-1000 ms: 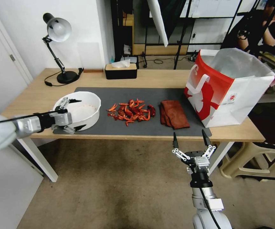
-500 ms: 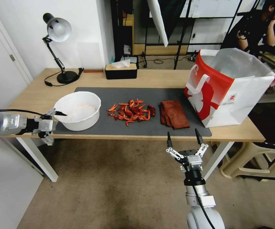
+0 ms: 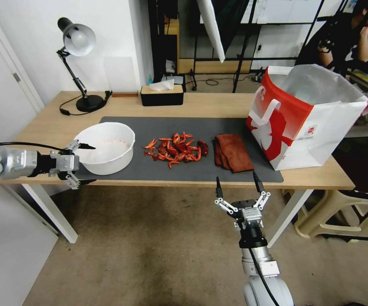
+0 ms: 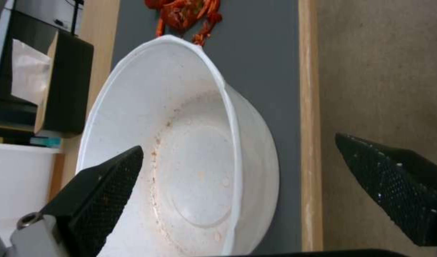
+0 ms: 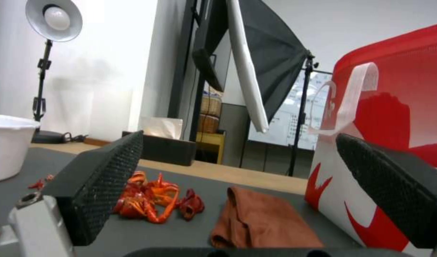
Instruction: Sweep shrimp from table into container with towel, then put container into takeout bag.
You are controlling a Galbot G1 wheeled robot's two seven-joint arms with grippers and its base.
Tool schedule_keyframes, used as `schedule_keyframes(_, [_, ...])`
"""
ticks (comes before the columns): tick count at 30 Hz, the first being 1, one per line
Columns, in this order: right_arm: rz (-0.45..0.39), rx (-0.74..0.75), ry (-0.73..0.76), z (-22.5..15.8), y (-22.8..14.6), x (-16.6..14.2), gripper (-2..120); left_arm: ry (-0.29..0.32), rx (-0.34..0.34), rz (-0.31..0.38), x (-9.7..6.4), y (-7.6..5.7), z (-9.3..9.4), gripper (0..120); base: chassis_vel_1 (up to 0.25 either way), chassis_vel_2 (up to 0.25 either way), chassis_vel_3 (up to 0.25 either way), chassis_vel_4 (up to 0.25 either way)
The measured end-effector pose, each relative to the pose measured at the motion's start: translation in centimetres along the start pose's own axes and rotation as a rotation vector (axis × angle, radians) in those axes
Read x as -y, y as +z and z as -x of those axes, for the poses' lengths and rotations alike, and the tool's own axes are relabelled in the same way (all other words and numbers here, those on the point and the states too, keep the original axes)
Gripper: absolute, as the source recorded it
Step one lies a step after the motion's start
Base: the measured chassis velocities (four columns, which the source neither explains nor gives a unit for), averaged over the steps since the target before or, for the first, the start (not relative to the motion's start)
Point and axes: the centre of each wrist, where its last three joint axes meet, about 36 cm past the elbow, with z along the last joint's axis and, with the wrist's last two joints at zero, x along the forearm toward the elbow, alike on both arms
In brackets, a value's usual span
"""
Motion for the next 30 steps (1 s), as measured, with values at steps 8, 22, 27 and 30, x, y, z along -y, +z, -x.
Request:
schedule_keyframes(8, [-0.015,-0.006,0.002,-0.2,-0.2,0.2,100,-0.054,0.070,0.050,-0.3,-0.6,2.6,100,0.000,0.000,0.000,0.000])
schedule_keyframes(22, [-0.045,-0.019,0.031,-1.0,-1.0,1.2,100,0.013,0.083,0.043,-3.1,0.9,7.4,94,0.000,0.000,0.000,0.000])
schedule_keyframes(27, [-0.040,-0.018,0.046,-1.0,-1.0,1.1,100,0.106,0.041,0.030,-4.4,2.4,8.7,75,0.000,0.000,0.000,0.000])
schedule_keyframes(30, [-0.040,-0.015,0.055,-0.8,-0.9,1.3,100,0.139,0.021,0.045,-5.0,2.5,9.1,62,0.000,0.000,0.000,0.000])
